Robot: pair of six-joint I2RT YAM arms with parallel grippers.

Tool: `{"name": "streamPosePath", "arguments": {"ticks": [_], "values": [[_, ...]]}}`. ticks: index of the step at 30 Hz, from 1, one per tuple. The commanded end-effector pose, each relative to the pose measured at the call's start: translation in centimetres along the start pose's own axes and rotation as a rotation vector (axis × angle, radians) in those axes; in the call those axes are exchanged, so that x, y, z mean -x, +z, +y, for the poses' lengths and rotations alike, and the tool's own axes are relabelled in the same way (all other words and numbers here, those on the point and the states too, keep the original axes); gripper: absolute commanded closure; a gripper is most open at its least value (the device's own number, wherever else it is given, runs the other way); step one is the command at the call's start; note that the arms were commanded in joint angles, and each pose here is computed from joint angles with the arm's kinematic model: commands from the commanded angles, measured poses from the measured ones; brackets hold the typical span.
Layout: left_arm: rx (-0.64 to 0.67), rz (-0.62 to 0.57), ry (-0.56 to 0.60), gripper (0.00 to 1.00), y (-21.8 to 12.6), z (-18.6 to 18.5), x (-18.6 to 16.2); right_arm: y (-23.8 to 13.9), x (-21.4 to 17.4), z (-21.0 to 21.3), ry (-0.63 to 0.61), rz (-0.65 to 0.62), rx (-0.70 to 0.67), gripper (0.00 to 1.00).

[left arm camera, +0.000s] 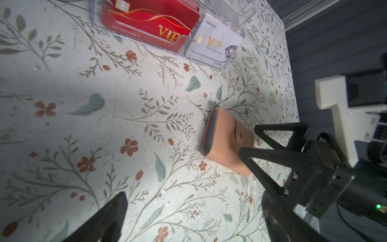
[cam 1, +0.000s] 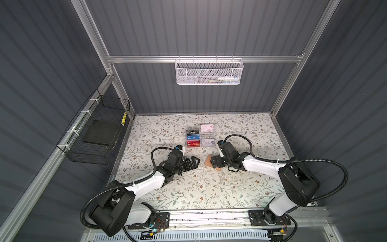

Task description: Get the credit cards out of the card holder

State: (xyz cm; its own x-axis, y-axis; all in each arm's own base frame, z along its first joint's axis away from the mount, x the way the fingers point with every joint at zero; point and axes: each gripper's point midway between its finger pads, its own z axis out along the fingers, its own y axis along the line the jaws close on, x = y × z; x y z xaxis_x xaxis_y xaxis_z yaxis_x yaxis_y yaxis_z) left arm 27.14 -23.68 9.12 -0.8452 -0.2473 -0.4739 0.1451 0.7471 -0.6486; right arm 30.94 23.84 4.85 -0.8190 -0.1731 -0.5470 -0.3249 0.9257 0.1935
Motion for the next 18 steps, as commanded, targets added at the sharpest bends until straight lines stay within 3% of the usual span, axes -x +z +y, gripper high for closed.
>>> {"name": "streamPosePath", "arguments": {"ticks": [1,6,18], "values": [[-0.015,-0.028,-0.01,0.0,-0.7,-1.0,0.8,0.0,-0.2,0.5,0.015,0.012,0.032,0.01],[-0.002,-0.03,-0.005,0.0,-1.3,-0.8,0.6,-0.3,-0.6,1.0,0.036,0.003,0.079,0.01],[0.022,-0.055,-0.011,0.0,-3.0,0.1,0.1,-0.2,-1.8,6.8,0.066,0.083,0.354,0.01]]}}
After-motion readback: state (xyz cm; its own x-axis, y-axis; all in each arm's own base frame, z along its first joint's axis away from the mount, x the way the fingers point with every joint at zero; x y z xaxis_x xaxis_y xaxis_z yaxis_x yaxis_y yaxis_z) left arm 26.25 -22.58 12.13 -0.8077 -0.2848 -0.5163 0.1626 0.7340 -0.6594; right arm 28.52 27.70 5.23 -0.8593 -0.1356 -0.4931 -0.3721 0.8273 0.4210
